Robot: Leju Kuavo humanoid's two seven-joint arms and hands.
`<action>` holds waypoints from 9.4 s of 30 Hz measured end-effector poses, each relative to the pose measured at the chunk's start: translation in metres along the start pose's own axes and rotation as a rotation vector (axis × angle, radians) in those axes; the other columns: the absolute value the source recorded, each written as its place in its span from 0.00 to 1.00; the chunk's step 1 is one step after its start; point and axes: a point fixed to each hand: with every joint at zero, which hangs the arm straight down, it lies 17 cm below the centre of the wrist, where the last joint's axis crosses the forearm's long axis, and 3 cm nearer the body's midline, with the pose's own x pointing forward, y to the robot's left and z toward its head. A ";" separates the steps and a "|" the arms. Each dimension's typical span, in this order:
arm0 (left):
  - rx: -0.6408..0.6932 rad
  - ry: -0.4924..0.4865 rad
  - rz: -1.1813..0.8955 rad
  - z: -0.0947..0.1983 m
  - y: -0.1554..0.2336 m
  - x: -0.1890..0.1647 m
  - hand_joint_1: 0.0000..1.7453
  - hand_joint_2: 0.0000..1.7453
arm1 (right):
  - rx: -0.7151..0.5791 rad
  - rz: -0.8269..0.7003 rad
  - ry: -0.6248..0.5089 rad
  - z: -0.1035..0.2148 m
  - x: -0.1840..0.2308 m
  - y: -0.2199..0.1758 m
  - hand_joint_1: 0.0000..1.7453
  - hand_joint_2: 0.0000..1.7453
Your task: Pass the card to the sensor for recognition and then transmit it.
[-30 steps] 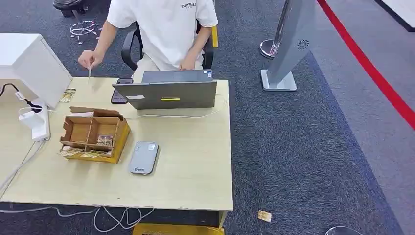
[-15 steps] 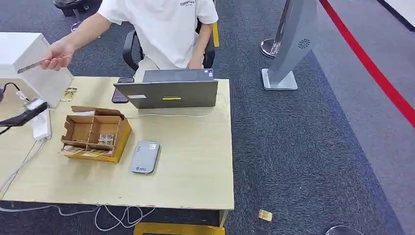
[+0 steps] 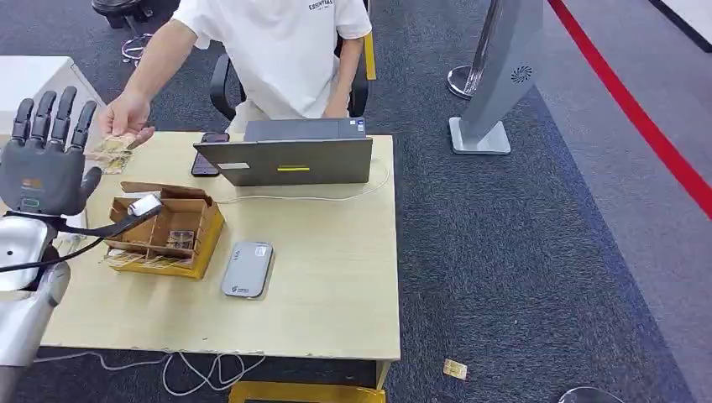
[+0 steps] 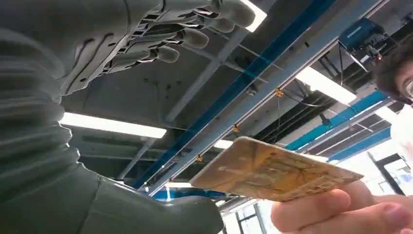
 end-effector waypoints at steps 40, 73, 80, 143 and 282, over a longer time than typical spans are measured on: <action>-0.006 -0.070 0.104 -0.007 0.001 0.058 1.00 1.00 | -0.003 -0.006 0.012 0.001 -0.008 -0.001 0.00 1.00; -0.007 -0.172 0.387 0.024 0.011 0.176 1.00 1.00 | -0.024 -0.029 0.065 0.004 -0.033 -0.011 0.00 1.00; -0.008 -0.222 0.472 0.066 0.037 0.216 1.00 1.00 | -0.038 -0.042 0.073 0.006 -0.044 -0.017 0.00 1.00; -0.433 -0.180 0.373 0.135 -0.063 0.242 1.00 1.00 | -0.047 -0.045 0.074 0.007 -0.050 -0.021 0.00 1.00; 0.089 -0.005 0.106 -0.001 -0.006 0.085 1.00 1.00 | -0.004 0.055 0.090 0.008 -0.049 -0.007 0.00 1.00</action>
